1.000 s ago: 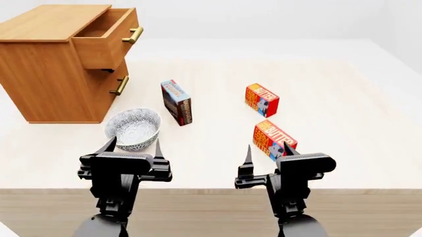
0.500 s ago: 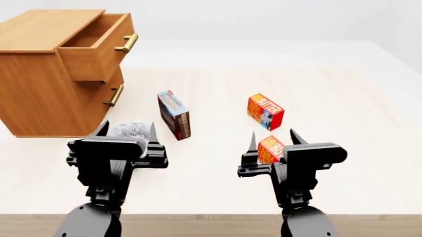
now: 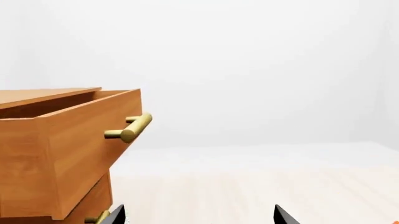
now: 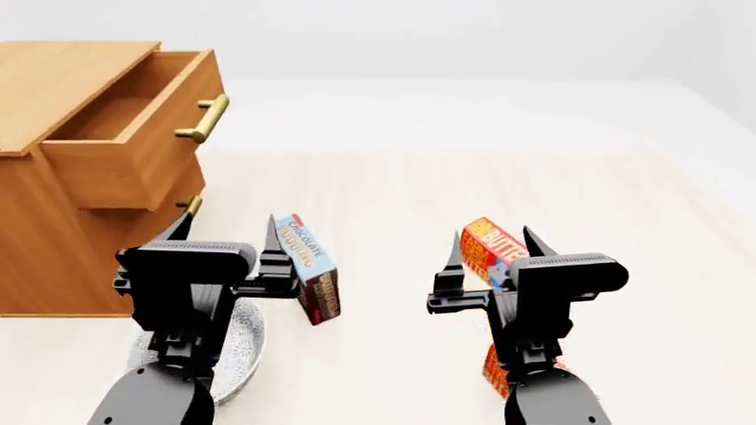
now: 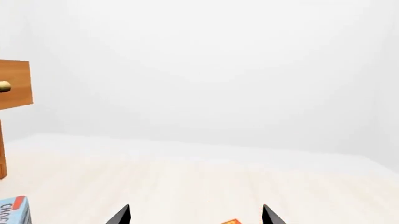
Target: Put the butter at the front in the top drawer of the cabinet and close it.
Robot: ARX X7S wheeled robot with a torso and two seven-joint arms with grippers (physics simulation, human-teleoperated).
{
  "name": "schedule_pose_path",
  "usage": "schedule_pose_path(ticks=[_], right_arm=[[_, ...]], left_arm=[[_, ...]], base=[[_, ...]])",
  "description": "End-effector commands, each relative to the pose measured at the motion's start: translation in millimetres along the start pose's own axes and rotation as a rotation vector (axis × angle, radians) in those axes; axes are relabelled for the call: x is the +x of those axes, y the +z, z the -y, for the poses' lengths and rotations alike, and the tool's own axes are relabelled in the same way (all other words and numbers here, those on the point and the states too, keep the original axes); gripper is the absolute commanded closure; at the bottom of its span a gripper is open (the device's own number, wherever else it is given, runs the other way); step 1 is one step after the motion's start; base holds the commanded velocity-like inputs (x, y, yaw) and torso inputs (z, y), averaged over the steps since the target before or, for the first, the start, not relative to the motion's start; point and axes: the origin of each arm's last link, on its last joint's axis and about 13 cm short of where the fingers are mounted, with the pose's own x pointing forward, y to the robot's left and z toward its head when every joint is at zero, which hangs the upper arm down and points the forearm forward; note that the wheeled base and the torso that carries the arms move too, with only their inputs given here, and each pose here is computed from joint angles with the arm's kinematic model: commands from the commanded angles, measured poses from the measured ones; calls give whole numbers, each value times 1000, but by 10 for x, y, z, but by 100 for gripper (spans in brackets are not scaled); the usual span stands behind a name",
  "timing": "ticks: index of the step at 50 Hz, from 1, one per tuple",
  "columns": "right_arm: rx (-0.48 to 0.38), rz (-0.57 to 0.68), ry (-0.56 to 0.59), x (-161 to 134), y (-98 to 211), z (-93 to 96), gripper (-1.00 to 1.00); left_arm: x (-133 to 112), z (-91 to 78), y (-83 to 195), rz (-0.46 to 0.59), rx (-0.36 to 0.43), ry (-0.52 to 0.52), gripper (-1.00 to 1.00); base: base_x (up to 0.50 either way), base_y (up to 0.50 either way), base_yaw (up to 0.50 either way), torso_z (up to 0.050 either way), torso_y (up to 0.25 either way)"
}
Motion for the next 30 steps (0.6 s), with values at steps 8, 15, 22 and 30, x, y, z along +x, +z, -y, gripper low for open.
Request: schedule_pose_path(ticks=[8, 15, 22, 30], right_arm=[[4, -1, -5, 0, -2, 4, -100], [1, -8, -14, 2, -12, 9, -100], [-2, -9, -14, -1, -13, 8, -100], [-7, -14, -7, -1, -23, -4, -100]], left_arm=[[-19, 6, -5, -3, -2, -2, -100], [-23, 8, -16, -7, -2, -3, -100], [-3, 0, 11, 0, 6, 1, -100], [164, -40, 244, 53, 10, -32, -100]], base=[[466, 63, 0, 0, 2], [35, 0, 0, 0, 0], [0, 0, 0, 0, 0], [0, 0, 0, 0, 0]])
